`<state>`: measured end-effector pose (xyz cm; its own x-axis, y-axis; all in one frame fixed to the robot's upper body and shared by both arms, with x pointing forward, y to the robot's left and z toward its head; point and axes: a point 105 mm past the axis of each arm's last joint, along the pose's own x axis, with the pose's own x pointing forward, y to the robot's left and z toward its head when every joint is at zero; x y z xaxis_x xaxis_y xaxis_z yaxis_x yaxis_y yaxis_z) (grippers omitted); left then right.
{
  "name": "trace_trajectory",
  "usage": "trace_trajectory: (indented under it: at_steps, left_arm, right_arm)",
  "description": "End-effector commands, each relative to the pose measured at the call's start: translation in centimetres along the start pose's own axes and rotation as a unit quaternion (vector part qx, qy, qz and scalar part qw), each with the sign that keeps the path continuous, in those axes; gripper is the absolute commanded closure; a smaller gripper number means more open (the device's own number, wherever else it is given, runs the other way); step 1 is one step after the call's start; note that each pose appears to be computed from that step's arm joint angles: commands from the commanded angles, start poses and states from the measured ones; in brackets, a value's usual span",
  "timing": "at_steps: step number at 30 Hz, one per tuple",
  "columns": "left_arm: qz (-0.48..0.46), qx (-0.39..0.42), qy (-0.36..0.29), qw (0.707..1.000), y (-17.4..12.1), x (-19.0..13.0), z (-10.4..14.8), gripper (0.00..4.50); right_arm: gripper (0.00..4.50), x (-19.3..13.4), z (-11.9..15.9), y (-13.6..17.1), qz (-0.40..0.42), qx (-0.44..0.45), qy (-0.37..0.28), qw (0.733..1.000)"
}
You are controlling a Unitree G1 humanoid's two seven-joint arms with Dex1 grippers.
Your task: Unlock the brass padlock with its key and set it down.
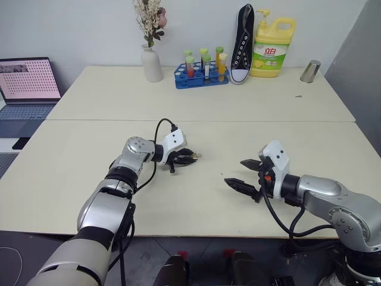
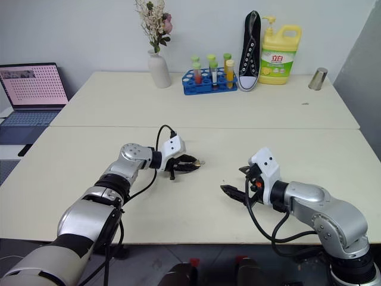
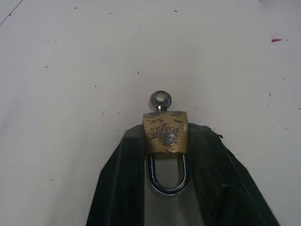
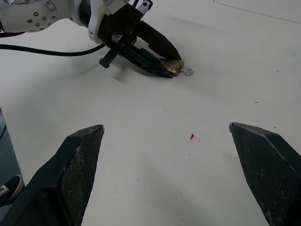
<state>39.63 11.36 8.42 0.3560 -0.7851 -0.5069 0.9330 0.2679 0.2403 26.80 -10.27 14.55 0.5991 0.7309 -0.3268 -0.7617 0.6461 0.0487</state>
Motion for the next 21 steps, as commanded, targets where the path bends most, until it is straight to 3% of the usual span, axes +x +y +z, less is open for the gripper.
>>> trace_trajectory:
  at_steps: [1, 4, 7, 11, 14, 16, 21]
  left_arm:
    - [-0.02, -0.025, 0.063, 0.997, -1.3, -0.1, -3.4, 3.54]
    - [-0.044, -0.004, 0.046, 0.998, -2.0, -0.3, -3.0, 3.54]
    - [-0.042, 0.073, -0.019, 0.996, -2.5, -0.8, -0.9, 3.54]
    - [0.009, 0.226, -0.117, 0.967, -4.2, -2.7, 3.2, 3.54]
    - [0.049, 0.28, -0.172, 0.943, -5.1, -3.6, 5.4, 3.54]
    - [0.076, 0.319, -0.194, 0.924, -5.7, -4.2, 6.5, 3.54]
    - [0.138, 0.505, -0.24, 0.818, -9.0, -6.0, 9.1, 3.54]
  right_arm:
    - [0.0, -0.6, 1.2, 0.3, 0.003, -0.016, -0.021, 1.0]
    - [0.0, -0.7, 1.1, 0.4, 0.006, -0.018, -0.02, 1.0]
    - [0.0, -1.2, 0.9, 0.3, -0.001, -0.043, -0.019, 0.999]
    - [0.0, -2.2, 1.0, 0.2, -0.006, -0.087, -0.044, 0.995]
    - [0.0, -2.4, 0.7, 0.4, 0.003, -0.092, -0.047, 0.995]
    - [0.0, -2.6, 0.4, 1.2, 0.04, -0.07, -0.042, 0.996]
    - [0.0, -2.1, 0.9, 2.9, 0.1, -0.007, -0.062, 0.993]
